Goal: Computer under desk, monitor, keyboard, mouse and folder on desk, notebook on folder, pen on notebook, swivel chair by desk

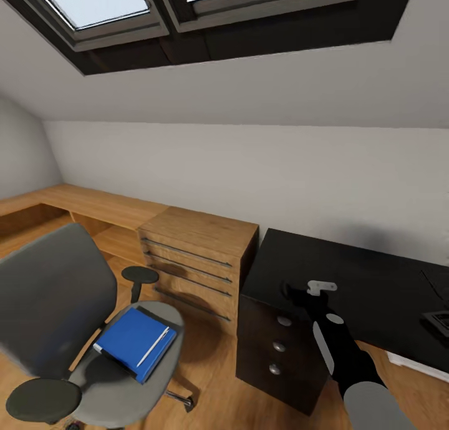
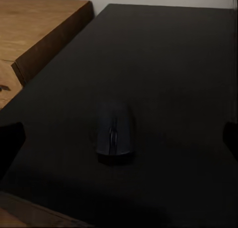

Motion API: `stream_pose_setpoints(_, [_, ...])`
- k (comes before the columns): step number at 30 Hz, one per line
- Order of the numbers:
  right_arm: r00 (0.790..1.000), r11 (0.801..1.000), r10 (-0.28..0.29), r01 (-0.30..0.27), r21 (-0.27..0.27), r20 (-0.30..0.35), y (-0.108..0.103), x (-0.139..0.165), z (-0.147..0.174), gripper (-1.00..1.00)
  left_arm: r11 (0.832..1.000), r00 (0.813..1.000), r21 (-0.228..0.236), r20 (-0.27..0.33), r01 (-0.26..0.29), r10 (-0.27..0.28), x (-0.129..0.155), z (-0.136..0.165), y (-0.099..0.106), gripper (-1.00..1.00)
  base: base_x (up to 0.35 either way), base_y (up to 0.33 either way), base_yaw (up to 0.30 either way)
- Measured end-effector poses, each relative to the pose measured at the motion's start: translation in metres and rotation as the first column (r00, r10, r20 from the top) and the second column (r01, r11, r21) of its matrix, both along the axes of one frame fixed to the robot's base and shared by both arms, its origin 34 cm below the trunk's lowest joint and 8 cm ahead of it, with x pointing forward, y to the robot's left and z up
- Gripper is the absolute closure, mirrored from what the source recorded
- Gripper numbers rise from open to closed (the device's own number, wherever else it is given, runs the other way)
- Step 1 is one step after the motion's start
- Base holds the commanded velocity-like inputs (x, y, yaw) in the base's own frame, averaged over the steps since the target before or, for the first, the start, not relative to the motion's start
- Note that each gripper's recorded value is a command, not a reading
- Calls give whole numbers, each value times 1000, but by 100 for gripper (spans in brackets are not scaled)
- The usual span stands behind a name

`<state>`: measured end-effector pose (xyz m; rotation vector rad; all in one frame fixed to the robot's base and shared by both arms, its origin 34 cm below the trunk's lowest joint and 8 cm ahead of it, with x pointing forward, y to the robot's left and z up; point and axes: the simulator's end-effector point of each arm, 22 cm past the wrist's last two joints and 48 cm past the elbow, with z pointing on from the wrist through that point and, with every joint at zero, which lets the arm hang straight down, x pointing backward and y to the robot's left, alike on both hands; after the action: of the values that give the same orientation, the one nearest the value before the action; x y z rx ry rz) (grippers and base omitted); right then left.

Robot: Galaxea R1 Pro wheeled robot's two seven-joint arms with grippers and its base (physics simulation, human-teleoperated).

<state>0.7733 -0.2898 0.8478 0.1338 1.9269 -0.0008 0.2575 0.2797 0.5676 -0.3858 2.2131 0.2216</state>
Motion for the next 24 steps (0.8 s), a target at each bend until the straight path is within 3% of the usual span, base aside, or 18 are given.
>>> stream_pose_setpoints(12, [1000, 1000, 0, 0, 1, -3, 0, -2, -1, -100, 1000, 1000, 0, 3, -1, 1, 1, 0, 0, -100, -301, -112, -46])
stream_pose_setpoints(24, [1000, 1000, 2, -2, 3, 1, 2, -7, 2, -100, 1000, 1000, 0, 18, -1, 1, 5, 2, 0, -100, -53, -20, -184])
